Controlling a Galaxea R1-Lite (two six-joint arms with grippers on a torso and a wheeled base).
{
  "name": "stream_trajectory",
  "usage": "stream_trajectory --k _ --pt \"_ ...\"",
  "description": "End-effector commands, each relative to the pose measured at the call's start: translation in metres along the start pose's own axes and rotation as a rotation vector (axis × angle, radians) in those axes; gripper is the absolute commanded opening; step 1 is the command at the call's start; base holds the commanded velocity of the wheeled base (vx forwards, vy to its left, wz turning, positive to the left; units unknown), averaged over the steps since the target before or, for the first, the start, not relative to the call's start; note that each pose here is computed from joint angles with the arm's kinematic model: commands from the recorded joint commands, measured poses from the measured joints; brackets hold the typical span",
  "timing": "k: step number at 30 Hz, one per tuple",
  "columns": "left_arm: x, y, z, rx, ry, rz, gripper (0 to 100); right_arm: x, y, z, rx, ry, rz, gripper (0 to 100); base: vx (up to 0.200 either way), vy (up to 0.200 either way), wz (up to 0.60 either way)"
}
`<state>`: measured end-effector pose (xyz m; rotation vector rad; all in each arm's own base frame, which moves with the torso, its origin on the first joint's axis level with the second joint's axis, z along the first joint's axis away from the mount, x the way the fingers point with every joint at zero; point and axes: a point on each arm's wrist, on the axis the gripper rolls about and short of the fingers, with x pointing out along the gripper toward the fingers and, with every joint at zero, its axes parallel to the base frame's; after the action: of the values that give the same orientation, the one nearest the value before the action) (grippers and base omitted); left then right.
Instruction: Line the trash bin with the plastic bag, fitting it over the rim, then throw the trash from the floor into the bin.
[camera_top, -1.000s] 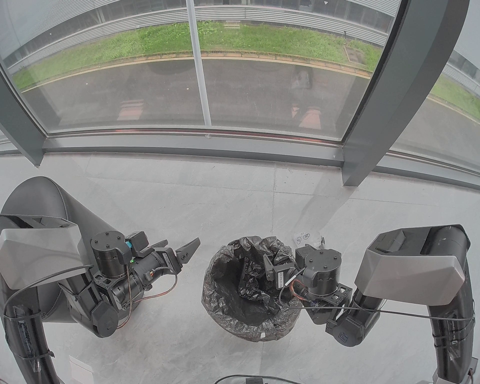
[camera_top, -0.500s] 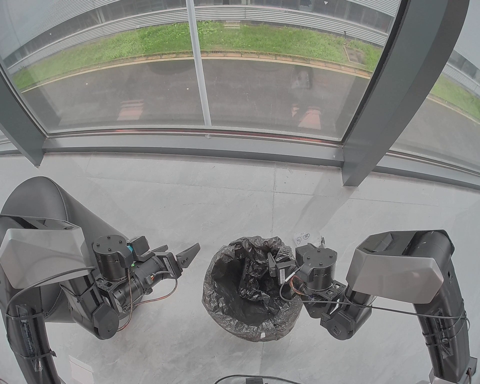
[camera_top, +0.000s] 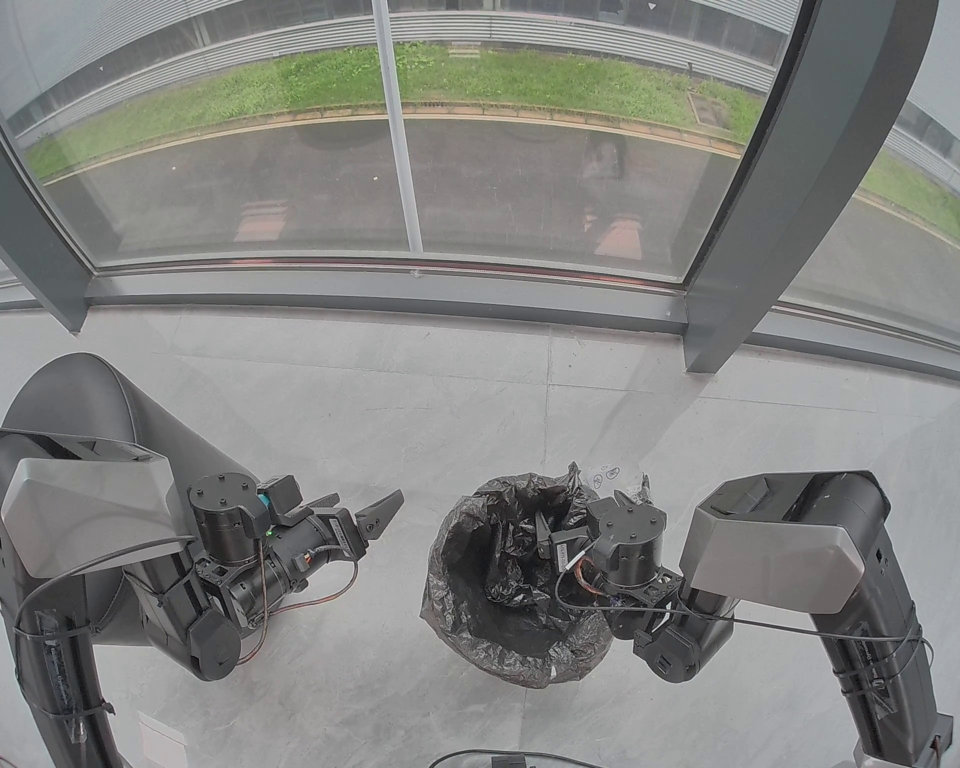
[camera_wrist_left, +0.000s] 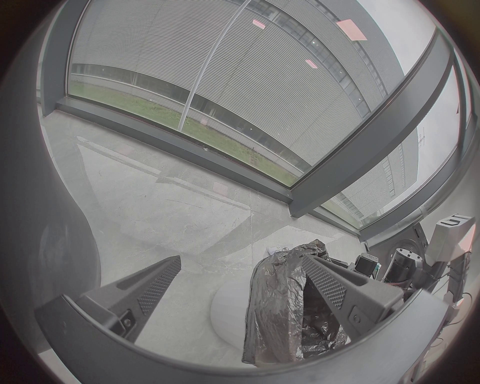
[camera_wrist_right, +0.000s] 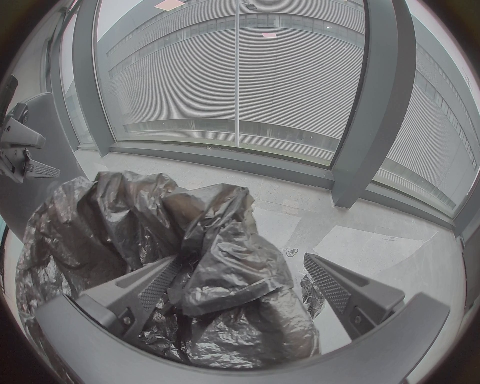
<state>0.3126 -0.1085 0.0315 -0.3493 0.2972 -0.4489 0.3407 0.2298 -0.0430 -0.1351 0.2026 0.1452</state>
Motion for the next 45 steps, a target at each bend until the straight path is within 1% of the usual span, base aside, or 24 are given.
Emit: stream_trajectory --k 1,4,8,13,21,24,27,31,32,33,35,41,45 --pt "0.001 0.000 -0.001 -0.001 0.004 0.000 100 0.000 0.001 -0.006 -0.009 0.016 0.004 100 0.000 0.000 0.00" --pt "0.001 0.000 -0.002 -0.001 0.006 0.001 100 -0.002 0.004 0.002 -0.004 -0.001 0.013 100 0.000 0.000 0.00" --pt "0.001 0.000 -0.002 -0.001 0.006 0.001 100 -0.009 0.005 0.023 0.001 -0.045 0.024 100 0.000 0.000 0.00" --pt "0.001 0.000 -0.002 -0.003 0.006 0.001 100 -0.032 0.016 0.050 0.012 -0.090 0.072 100 0.000 0.000 0.00" --pt "0.000 0.000 -0.001 -0.002 0.003 0.000 100 -0.066 0.032 0.072 0.017 -0.128 0.150 100 0.000 0.000 0.00" --pt "0.000 0.000 -0.001 -0.002 0.002 -0.001 100 -0.075 0.044 0.070 0.011 -0.122 0.189 100 0.000 0.000 0.00" --pt "0.000 0.000 -0.001 -0.002 0.002 -0.001 100 -0.082 0.060 0.053 -0.017 -0.088 0.233 100 0.000 0.000 0.00" --pt "0.000 0.000 -0.001 -0.003 0.002 -0.001 100 -0.081 0.070 0.034 -0.044 -0.054 0.253 100 0.000 0.000 0.00" --pt "0.000 0.000 -0.001 -0.003 0.002 -0.001 100 -0.081 0.070 0.034 -0.044 -0.054 0.253 100 0.000 0.000 0.00" --pt "0.001 0.000 -0.001 -0.003 0.000 -0.001 100 -0.077 0.073 0.027 -0.051 -0.044 0.253 100 0.000 0.000 0.00" --pt "0.001 0.000 -0.001 -0.003 0.002 -0.002 100 -0.071 0.075 0.023 -0.051 -0.043 0.247 100 0.000 0.000 0.00" --pt "0.001 0.000 -0.001 -0.003 0.002 -0.001 100 -0.045 0.078 0.026 -0.046 -0.042 0.211 100 0.000 0.000 0.00" --pt "0.001 0.000 -0.001 -0.002 0.000 -0.001 100 -0.026 0.078 0.023 -0.043 -0.038 0.186 100 0.000 0.000 0.00"
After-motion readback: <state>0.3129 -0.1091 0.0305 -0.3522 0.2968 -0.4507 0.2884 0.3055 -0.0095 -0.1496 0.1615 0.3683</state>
